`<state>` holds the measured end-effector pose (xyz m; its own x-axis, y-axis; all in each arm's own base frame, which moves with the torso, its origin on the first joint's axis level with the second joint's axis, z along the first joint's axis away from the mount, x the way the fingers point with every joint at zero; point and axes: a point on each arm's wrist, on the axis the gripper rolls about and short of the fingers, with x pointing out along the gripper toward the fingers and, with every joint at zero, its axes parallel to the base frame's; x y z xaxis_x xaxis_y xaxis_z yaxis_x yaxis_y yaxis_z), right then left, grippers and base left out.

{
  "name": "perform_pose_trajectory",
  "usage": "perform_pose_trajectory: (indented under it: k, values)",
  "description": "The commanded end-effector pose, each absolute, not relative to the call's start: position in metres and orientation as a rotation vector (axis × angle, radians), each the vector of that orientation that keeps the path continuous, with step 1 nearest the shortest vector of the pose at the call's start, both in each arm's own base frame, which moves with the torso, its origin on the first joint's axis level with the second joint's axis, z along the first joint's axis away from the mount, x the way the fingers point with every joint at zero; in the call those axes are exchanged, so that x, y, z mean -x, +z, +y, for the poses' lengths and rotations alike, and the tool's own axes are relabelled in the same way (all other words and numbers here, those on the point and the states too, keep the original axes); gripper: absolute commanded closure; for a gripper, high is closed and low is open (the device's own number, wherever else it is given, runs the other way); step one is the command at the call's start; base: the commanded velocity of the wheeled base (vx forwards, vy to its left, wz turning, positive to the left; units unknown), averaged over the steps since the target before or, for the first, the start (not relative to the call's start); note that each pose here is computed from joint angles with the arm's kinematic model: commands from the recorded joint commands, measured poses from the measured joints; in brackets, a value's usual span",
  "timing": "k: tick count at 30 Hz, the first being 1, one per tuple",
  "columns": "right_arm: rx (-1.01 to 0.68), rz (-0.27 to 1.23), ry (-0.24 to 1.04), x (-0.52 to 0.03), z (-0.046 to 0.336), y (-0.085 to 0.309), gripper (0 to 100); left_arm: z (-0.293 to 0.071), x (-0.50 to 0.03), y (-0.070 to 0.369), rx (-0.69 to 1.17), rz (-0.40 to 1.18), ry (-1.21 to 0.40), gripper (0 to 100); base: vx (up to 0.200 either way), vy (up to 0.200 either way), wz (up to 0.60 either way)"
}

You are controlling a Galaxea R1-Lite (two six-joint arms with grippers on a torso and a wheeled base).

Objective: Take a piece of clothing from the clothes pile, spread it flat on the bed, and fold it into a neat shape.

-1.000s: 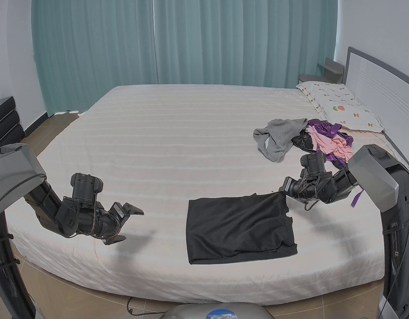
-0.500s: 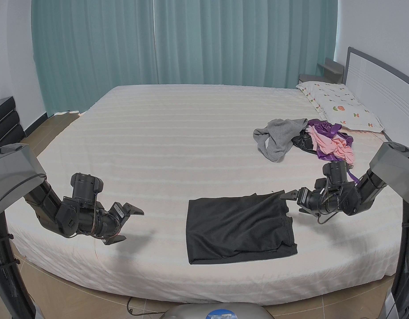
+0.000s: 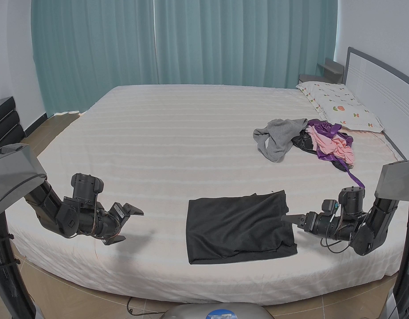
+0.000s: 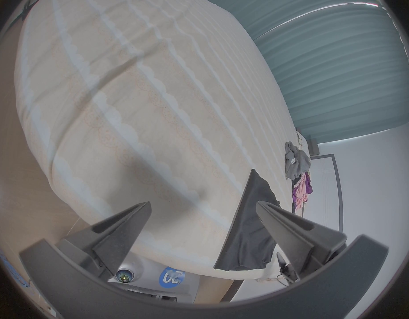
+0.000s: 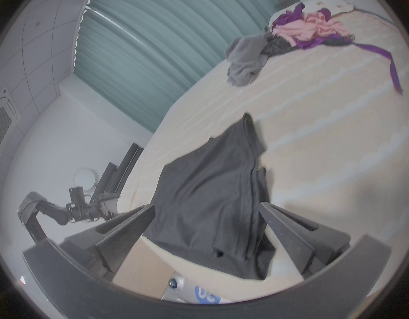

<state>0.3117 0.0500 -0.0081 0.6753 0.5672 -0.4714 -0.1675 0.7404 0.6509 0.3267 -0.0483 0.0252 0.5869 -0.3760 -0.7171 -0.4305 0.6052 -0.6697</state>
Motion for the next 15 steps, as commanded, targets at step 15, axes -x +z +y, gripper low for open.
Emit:
perform_pose_trajectory:
  k: [15]
  values:
    - [-0.606, 0.824, 0.457, -0.2995, 0.0593, -0.0338, 0, -0.0538, -0.3278, 0.022, 0.943, 0.985, 0.05, 0, 0.0, 0.0, 0.0]
